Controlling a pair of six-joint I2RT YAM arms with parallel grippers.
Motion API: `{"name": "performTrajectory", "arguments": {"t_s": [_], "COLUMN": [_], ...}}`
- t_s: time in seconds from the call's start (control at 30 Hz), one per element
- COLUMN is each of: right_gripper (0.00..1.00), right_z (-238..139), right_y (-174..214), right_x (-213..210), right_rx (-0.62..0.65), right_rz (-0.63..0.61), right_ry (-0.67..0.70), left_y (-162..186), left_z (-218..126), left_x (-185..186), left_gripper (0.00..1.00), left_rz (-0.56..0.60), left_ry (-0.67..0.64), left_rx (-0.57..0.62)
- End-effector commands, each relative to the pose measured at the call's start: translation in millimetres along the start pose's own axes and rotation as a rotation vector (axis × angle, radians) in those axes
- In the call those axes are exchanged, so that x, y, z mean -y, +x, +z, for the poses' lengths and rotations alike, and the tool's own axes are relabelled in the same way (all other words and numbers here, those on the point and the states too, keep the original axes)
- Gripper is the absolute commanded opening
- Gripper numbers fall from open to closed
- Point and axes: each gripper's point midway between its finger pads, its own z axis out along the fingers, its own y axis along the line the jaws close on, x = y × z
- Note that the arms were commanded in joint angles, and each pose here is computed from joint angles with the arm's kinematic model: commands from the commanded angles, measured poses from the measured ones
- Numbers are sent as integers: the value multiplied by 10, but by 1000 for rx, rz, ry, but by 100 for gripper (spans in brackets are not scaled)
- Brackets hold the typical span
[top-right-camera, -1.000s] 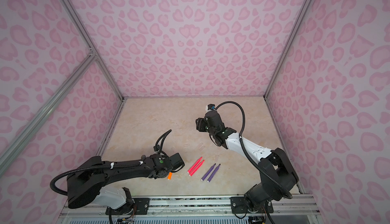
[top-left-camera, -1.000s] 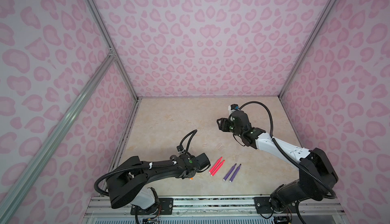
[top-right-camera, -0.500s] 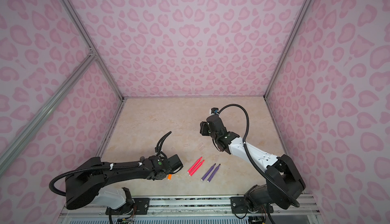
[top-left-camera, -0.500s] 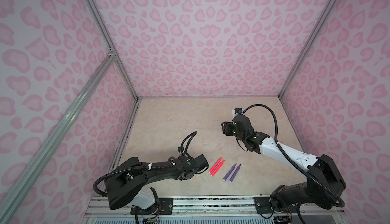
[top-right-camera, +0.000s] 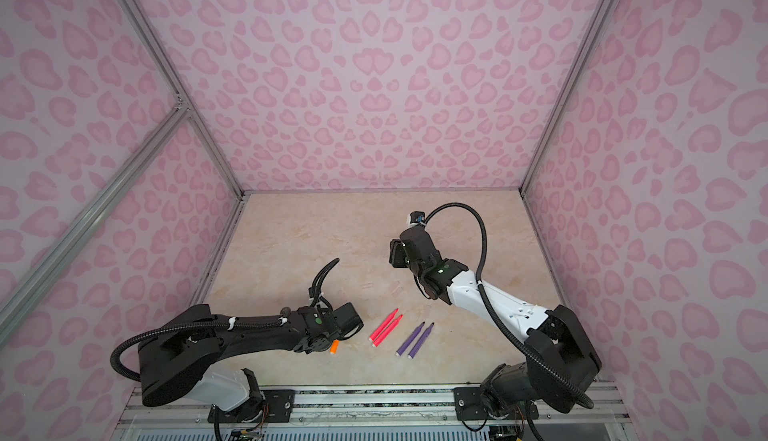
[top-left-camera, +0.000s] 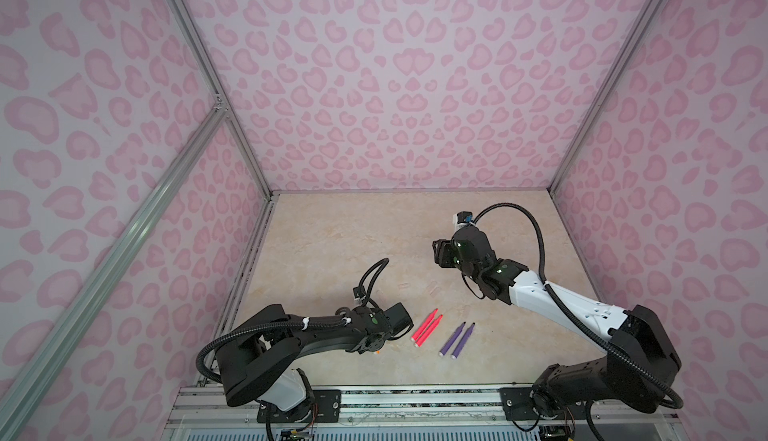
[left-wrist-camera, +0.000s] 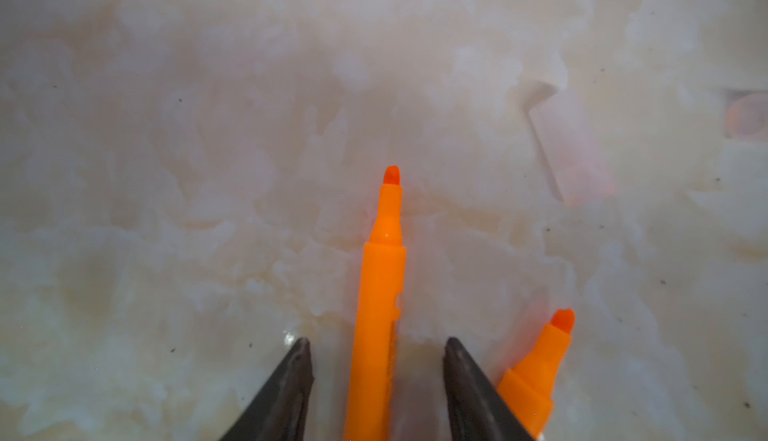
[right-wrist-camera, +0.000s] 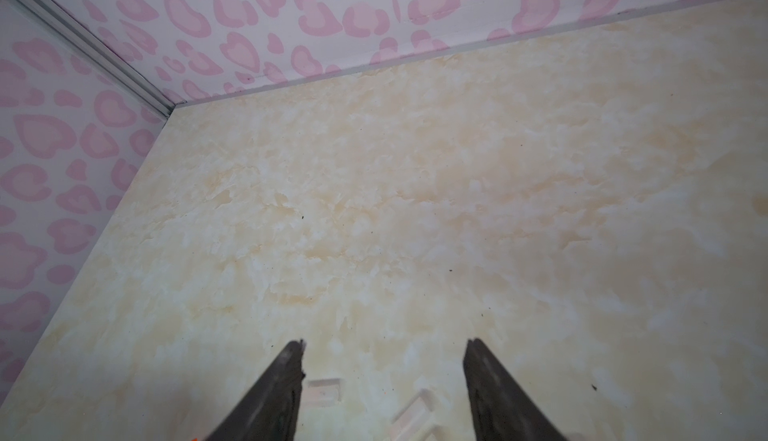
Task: Insert the pens into the pen caps
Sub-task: 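Reach the left gripper over the orange highlighters while the right arm moves forward, then close the left gripper on one orange highlighter and lift it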
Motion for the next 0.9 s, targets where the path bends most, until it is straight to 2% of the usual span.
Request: {"name": "performTrajectory", "arguments": {"t_s": [0.0, 0.07, 0.33, 0.37, 0.43, 0.6, 0.67, 0.77, 0.87], "right_gripper": [63, 63, 63, 63, 63, 63, 63, 63, 64], "right_z": [0, -5, -45, -51, -71, -92, -102, -133, -182], "right_y": [42, 46, 60, 62, 61, 65, 61, 31, -3], "right_x": [61, 74, 113, 123, 132, 115, 98, 58, -36], "right_rx": [-7, -3, 6, 8, 13, 19, 23, 34, 48], "right_rz": [-14, -12, -15, -15, -10, -6, -3, 9, 33], "right_ry": [27, 26, 34, 36, 36, 18, 4, -21, -80], "left_y": [249, 270, 285, 289, 302, 245, 116, -192, -599], "left_z": [56, 67, 77, 83, 97, 82, 27, -159, -494], "left_x": [-46, -54, -72, -67, -66, -57, -30, 74, 317], "left_gripper": [51, 46, 37, 30, 23, 13, 4, 3, 3], "left_rz": [35, 34, 28, 29, 32, 35, 42, 75, 147], "left_ry": [-8, -13, -17, -19, -21, -9, 10, 59, 152], "left_rx": [-118, -128, -130, -131, -135, -118, -108, -72, -31]}}
